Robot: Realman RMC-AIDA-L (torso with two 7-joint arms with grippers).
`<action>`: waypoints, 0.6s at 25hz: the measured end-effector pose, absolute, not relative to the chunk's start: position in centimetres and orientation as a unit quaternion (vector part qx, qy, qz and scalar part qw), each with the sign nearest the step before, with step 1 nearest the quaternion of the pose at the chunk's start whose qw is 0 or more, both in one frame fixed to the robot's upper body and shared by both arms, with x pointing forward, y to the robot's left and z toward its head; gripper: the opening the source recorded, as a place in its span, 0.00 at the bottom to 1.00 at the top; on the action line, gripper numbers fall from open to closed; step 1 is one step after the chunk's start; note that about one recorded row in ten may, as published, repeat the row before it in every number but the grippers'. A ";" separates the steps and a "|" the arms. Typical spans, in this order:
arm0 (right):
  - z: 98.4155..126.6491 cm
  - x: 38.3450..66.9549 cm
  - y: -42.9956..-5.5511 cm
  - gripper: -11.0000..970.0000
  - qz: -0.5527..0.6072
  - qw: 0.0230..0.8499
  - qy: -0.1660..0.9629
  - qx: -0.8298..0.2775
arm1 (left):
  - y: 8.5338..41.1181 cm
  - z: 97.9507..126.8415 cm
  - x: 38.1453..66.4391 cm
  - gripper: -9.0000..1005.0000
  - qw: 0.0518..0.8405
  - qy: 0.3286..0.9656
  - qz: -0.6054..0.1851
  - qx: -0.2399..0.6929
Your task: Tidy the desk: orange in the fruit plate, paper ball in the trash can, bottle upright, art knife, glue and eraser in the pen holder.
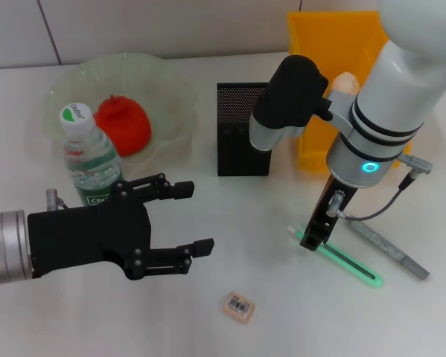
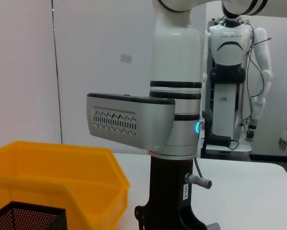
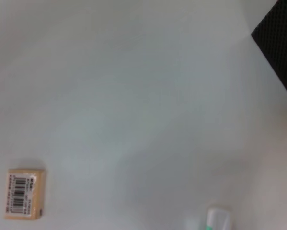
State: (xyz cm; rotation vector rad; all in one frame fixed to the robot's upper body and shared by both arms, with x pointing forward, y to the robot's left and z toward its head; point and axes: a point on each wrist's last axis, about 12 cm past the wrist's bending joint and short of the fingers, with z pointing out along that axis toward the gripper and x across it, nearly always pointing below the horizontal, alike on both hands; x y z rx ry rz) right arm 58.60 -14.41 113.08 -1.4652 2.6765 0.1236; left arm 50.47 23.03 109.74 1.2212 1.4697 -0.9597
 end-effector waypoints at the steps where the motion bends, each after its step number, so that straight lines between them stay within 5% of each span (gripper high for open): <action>1: 113.1 58.6 -14.4 0.46 0.040 0.044 0.876 -0.479 | 23.0 109.7 50.4 0.81 0.481 0.602 -0.393 0.501; 15: 112.5 58.4 -14.2 0.35 0.040 0.036 0.878 -0.476 | 23.0 109.8 50.4 0.81 0.483 0.600 -0.395 0.501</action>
